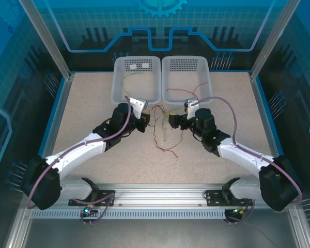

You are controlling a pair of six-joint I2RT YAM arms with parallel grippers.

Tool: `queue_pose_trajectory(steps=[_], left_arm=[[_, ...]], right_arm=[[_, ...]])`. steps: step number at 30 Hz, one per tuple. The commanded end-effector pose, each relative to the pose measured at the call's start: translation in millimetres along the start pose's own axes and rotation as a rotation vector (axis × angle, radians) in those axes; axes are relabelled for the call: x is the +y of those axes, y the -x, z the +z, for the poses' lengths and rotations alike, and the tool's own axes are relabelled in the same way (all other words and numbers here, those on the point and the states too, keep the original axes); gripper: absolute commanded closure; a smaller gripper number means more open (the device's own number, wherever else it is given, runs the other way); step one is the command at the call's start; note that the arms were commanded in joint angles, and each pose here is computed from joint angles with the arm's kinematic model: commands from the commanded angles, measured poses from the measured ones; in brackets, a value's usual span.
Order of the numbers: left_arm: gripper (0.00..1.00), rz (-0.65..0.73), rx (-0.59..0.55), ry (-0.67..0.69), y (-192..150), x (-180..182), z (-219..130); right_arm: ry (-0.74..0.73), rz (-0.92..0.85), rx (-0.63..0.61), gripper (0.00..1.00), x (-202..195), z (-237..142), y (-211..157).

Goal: Untangle the cables

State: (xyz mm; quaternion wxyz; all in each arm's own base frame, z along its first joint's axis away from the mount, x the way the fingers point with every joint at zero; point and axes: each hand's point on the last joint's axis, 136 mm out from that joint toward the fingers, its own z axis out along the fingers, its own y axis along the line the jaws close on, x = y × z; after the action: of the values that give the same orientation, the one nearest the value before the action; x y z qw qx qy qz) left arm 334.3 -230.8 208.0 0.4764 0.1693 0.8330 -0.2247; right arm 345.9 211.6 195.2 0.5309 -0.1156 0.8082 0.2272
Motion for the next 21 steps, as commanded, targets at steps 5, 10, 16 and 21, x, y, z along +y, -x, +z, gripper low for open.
queue_pose_trajectory(steps=[5,10,16,21], left_arm=[[1.00,0.072,-0.134,-0.115,45.0,-30.5,-31.9],[1.00,0.097,-0.144,-0.098,53.6,-30.7,-41.1],[1.00,0.078,-0.194,-0.068,68.3,-27.2,-52.5],[1.00,0.086,-0.226,-0.019,82.0,-21.4,-64.5]], right_arm=[[0.004,0.017,-0.109,0.14,6.7,-6.9,31.7],[-0.032,0.027,-0.170,0.14,-0.3,-22.8,44.7],[0.009,0.002,-0.227,0.13,7.9,-43.1,61.7],[0.015,-0.047,-0.280,0.13,11.2,-60.8,77.4]])
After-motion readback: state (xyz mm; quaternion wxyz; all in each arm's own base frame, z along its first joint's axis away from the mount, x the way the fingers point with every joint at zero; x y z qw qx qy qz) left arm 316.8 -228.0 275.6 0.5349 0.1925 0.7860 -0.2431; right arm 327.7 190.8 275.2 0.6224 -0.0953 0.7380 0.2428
